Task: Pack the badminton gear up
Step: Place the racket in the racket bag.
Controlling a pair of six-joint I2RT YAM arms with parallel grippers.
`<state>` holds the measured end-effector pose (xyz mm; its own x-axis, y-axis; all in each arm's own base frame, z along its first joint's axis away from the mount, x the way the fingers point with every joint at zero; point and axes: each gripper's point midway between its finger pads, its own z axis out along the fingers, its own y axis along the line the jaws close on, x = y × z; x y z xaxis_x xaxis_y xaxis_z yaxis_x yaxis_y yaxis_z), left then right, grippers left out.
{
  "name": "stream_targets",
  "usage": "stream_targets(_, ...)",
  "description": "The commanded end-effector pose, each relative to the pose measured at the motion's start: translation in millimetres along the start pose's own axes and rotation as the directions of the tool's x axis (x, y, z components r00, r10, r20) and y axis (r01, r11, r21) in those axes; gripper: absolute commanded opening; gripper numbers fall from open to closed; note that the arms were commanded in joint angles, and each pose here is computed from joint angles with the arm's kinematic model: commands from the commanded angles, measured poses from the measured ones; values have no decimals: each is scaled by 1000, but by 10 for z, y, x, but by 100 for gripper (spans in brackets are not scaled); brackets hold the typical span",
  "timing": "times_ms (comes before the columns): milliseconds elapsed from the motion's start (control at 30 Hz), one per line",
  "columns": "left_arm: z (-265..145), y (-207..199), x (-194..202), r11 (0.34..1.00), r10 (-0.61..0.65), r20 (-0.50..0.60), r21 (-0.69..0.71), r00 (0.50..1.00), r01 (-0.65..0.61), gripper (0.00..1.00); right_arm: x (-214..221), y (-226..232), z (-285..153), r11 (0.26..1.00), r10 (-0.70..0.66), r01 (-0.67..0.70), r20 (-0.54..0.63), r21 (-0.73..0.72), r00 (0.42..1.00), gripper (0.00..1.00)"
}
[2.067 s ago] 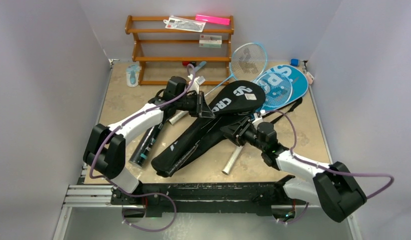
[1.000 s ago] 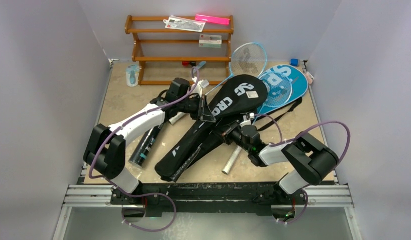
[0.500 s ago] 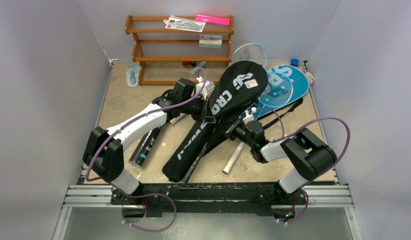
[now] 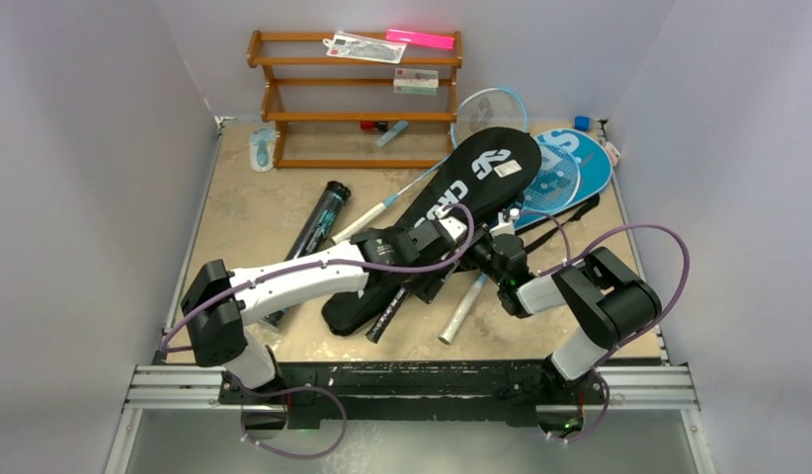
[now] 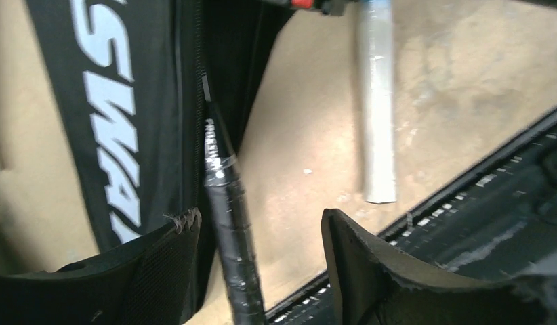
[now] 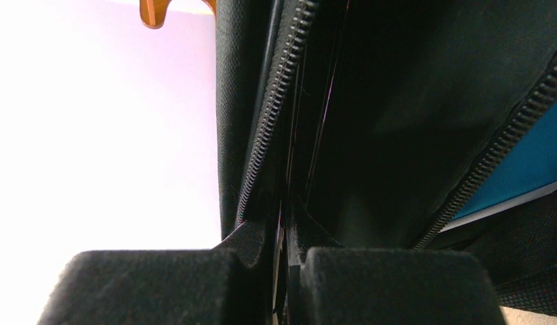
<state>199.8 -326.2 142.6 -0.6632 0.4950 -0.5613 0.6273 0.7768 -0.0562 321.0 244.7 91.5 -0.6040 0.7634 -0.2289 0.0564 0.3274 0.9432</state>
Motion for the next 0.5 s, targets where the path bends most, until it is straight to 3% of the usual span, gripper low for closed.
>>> stream_targets(0,-58,459,57,959,-6,46,-283,999,19,65,-192,476,28,982,-83,97,88,-162,993,0)
stream_targets(133,-91,530,64,954,-11,99,-297,995,40,64,-219,505,23,975,-120,138,109,-173,987,0)
stream_targets(333,-97,622,26,944,-17,158,-324,987,68,42,-237,540,-22,970,-128,151,125,-192,984,0)
stream_targets(467,-31,720,191,928,-16,102,-369,995,52,47,-261,584,-28,966,-140,165,137,-197,981,0)
